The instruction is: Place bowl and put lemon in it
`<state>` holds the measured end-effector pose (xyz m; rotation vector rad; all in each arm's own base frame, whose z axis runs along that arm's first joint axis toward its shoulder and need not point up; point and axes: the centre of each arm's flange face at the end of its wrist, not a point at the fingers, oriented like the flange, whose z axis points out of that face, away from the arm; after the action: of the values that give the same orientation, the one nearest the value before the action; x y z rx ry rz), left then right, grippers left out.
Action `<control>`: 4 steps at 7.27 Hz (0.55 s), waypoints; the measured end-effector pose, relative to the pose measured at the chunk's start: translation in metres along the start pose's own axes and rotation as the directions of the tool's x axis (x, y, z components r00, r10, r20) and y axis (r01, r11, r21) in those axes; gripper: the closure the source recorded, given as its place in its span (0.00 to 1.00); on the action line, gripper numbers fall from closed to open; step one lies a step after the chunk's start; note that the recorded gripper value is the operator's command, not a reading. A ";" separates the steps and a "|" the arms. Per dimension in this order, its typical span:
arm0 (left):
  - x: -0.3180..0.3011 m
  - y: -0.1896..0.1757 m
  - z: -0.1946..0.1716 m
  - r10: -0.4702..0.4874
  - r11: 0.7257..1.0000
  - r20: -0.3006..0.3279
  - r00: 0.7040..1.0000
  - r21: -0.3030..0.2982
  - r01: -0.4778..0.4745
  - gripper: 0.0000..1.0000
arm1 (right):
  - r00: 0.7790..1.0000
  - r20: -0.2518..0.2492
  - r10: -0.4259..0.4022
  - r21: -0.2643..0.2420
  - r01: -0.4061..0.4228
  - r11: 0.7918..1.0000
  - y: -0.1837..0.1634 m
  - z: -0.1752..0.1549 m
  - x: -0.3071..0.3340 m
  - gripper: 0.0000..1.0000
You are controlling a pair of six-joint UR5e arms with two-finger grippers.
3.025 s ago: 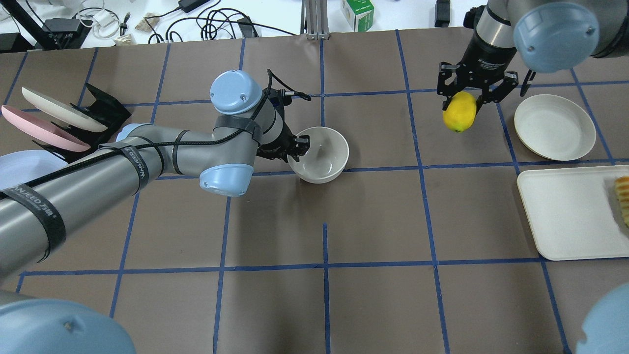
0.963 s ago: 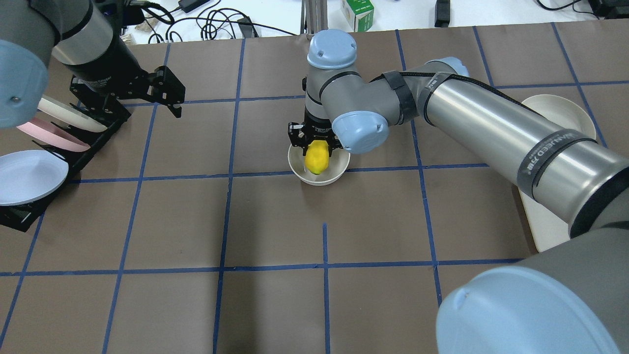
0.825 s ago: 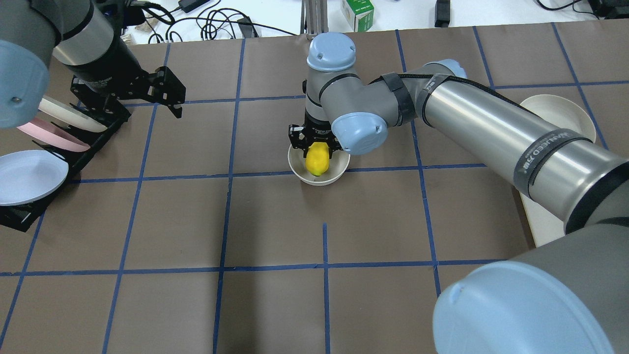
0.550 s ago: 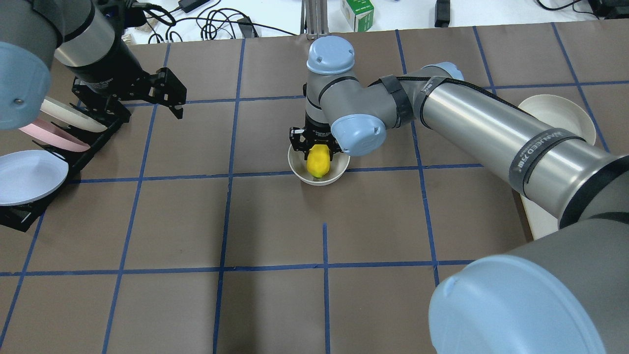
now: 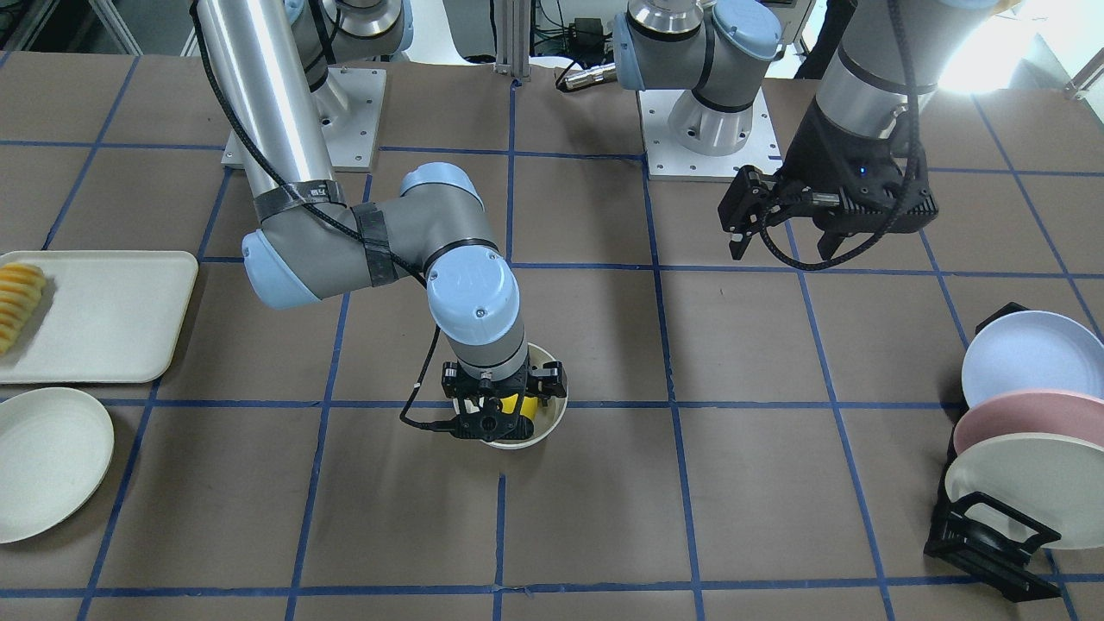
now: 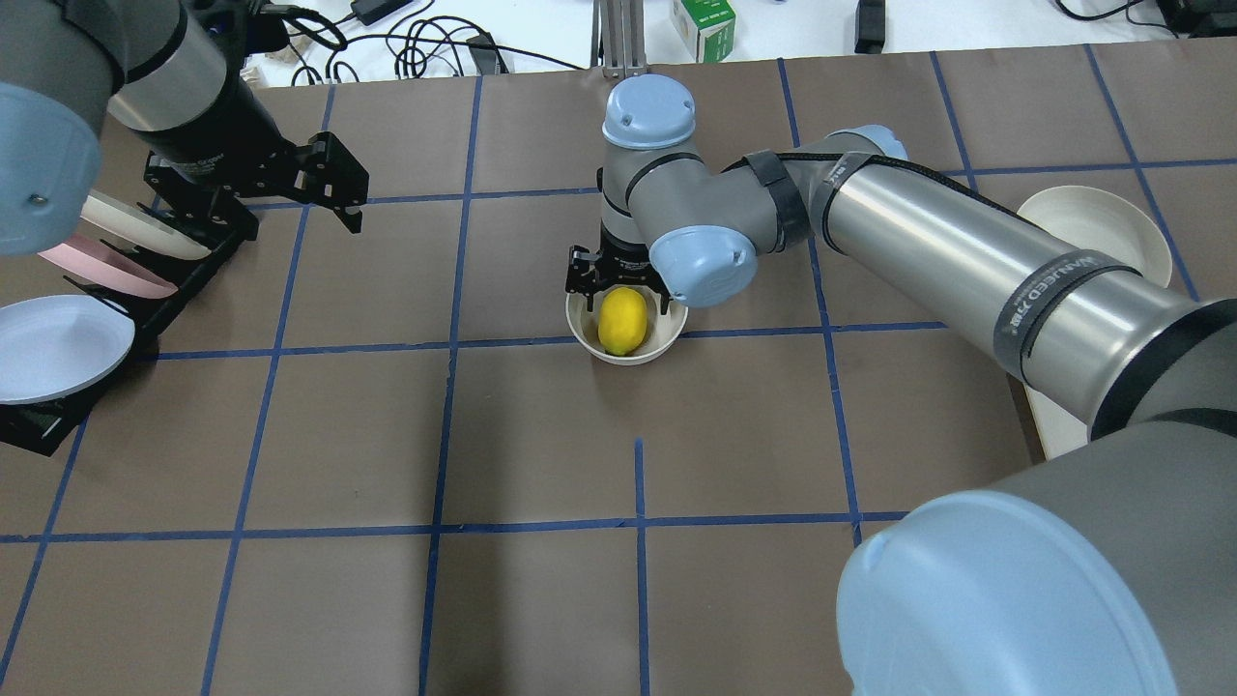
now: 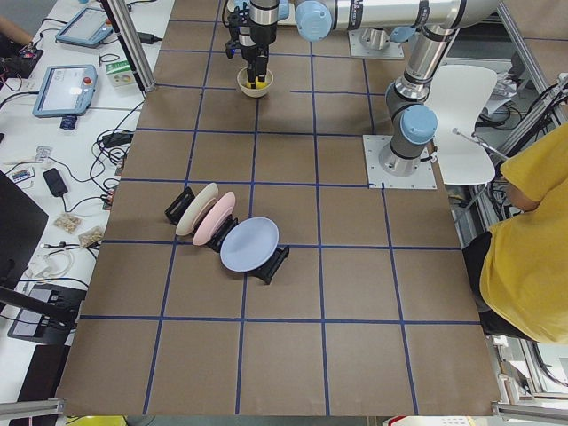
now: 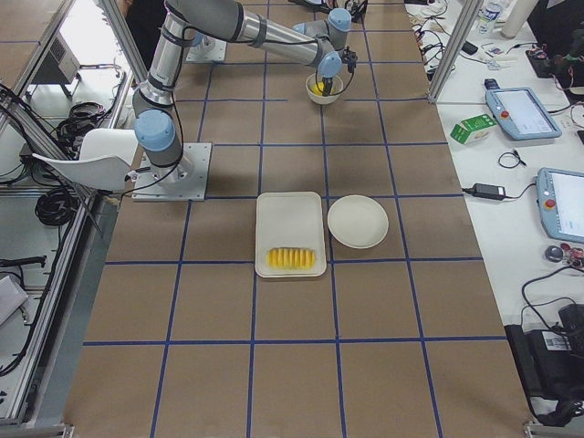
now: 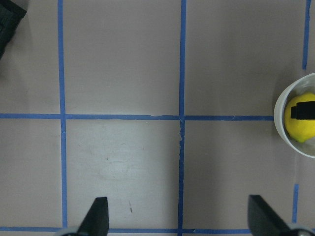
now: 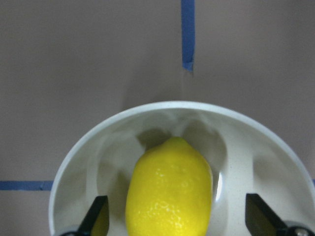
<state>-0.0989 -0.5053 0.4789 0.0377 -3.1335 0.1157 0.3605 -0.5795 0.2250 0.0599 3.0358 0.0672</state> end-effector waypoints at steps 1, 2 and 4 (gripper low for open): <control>0.000 0.000 0.000 -0.001 1.000 0.005 1.000 -0.001 0.001 0.00 | 1.000 -0.004 0.003 0.029 -0.003 1.000 -0.002 -0.020 0.003 0.00; -0.001 0.001 0.000 -0.001 1.000 0.008 1.000 -0.003 0.001 0.00 | 1.000 -0.010 0.015 0.061 -0.014 0.998 -0.004 -0.051 0.013 0.00; -0.001 0.000 0.000 -0.001 1.000 0.010 1.000 -0.004 0.001 0.00 | 0.998 -0.020 0.064 0.079 -0.062 0.995 -0.002 -0.124 0.062 0.00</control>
<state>-0.0979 -0.5050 0.4793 0.0403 -3.1438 0.1103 0.2862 -0.5842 0.3415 0.1622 3.0584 -0.0459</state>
